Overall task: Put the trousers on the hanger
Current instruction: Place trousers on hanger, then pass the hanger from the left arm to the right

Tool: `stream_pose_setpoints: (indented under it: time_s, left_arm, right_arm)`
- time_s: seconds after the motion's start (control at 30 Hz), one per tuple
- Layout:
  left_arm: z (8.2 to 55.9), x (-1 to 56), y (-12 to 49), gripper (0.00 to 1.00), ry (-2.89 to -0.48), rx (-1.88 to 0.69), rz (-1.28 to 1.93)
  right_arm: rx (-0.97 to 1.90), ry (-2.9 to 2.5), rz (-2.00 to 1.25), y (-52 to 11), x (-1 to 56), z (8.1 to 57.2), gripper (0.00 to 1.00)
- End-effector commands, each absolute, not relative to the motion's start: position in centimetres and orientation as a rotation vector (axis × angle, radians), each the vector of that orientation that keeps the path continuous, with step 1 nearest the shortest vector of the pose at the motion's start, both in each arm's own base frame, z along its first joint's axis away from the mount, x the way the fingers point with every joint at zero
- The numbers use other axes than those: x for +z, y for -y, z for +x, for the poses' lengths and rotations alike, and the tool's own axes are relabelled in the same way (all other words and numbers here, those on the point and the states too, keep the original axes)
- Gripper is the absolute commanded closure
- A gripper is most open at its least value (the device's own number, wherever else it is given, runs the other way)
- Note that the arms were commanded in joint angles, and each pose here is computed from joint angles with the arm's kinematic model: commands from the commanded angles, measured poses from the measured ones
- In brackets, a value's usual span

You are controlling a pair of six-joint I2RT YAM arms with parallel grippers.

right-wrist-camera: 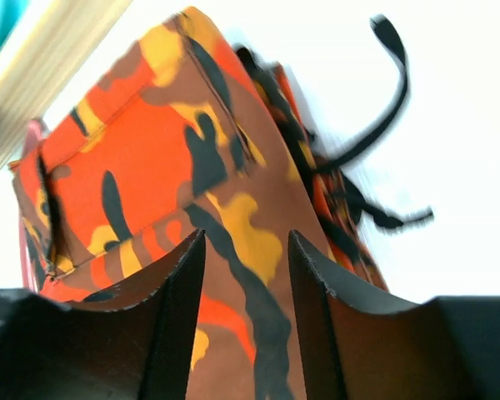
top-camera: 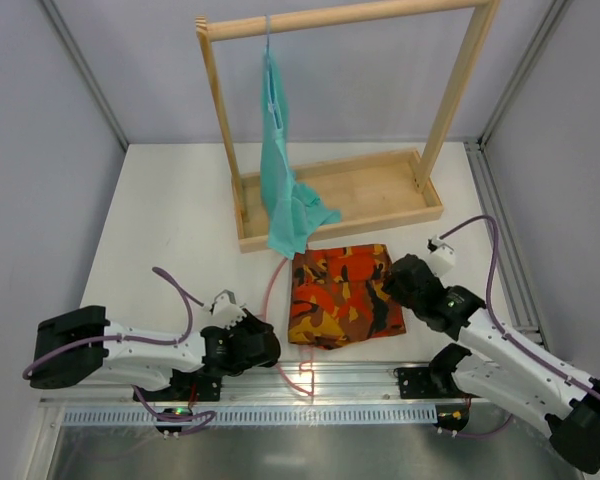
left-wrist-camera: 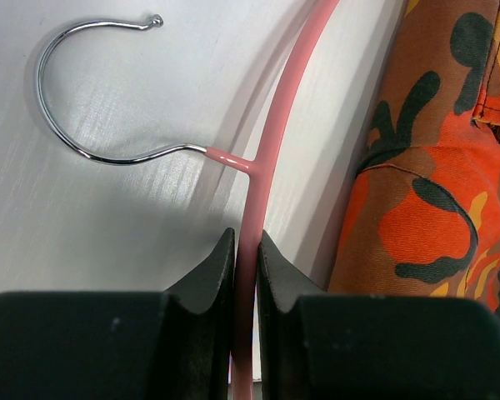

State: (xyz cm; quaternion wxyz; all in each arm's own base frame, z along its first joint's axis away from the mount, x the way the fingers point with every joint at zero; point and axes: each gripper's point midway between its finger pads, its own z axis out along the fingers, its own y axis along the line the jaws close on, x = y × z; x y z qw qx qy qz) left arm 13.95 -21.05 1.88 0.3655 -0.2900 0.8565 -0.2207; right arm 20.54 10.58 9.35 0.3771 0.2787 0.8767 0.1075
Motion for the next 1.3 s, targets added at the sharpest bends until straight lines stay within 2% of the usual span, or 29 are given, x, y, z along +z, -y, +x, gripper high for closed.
stream_pose_setpoints:
  time_s: [0.0,0.1,0.13,0.23,0.3,0.33,0.47,0.53,0.57,0.7,0.8,0.9,0.97,1.13,1.27]
  left_arm:
    - [14.3,1.0,18.3,1.00,-2.180,-0.446,-0.704]
    - [14.2,0.9,18.4,0.99,-2.188,-0.450,-0.698]
    - [14.1,0.9,18.4,1.00,-2.191,-0.448,-0.697]
    - [14.1,0.9,18.7,1.00,-2.196,-0.452,-0.697]
    - [14.2,1.4,19.0,1.00,-2.199,-0.449,-0.655]
    - [14.2,1.7,18.9,1.00,-2.197,-0.438,-0.635]
    - [14.7,3.4,18.9,1.00,-2.180,-0.403,-0.582]
    - [14.8,4.6,19.3,1.00,-2.173,-0.408,-0.557]
    - [14.9,5.0,19.5,1.00,-2.170,-0.410,-0.549]
    - [15.1,6.2,19.7,1.00,-2.152,-0.427,-0.551]
    - [15.4,7.0,19.6,1.00,-2.123,-0.451,-0.582]
    - [15.6,8.0,19.3,1.00,-2.098,-0.466,-0.593]
    - [15.8,8.7,19.2,1.00,-2.079,-0.480,-0.605]
    - [15.9,9.2,18.7,0.99,-2.064,-0.484,-0.619]
    - [15.9,9.5,18.8,1.00,-2.057,-0.498,-0.628]
  right_arm:
    - [0.408,-2.176,0.374,-12.4,11.9,23.6,0.53]
    - [0.509,-2.251,0.445,-13.3,9.3,22.0,0.59]
    - [0.479,-2.309,0.525,-12.3,6.1,20.8,0.59]
    - [0.354,-2.347,0.848,-8.6,1.1,19.1,0.61]
    - [0.293,-2.372,0.890,-7.1,0.9,19.0,0.63]
    - [0.298,-2.348,0.886,-7.0,2.5,20.1,0.63]
    - [0.622,-2.344,0.437,-12.5,8.2,21.5,0.59]
    - [0.675,-2.301,0.209,-14.3,10.5,21.2,0.56]
    - [0.734,-2.266,0.058,-16.5,12.5,20.3,0.52]
    - [0.854,-2.115,-0.264,-20.9,17.2,17.1,0.47]
    - [0.998,-2.036,-0.399,-24.1,19.1,14.0,0.45]
    - [1.029,-1.990,-0.411,-25.7,19.0,13.1,0.43]
    - [0.983,-2.014,-0.438,-26.4,18.2,12.4,0.43]
    - [1.081,-1.955,-0.606,-30.9,18.9,8.8,0.43]
    - [1.019,-1.931,-0.731,-34.1,18.3,6.6,0.43]
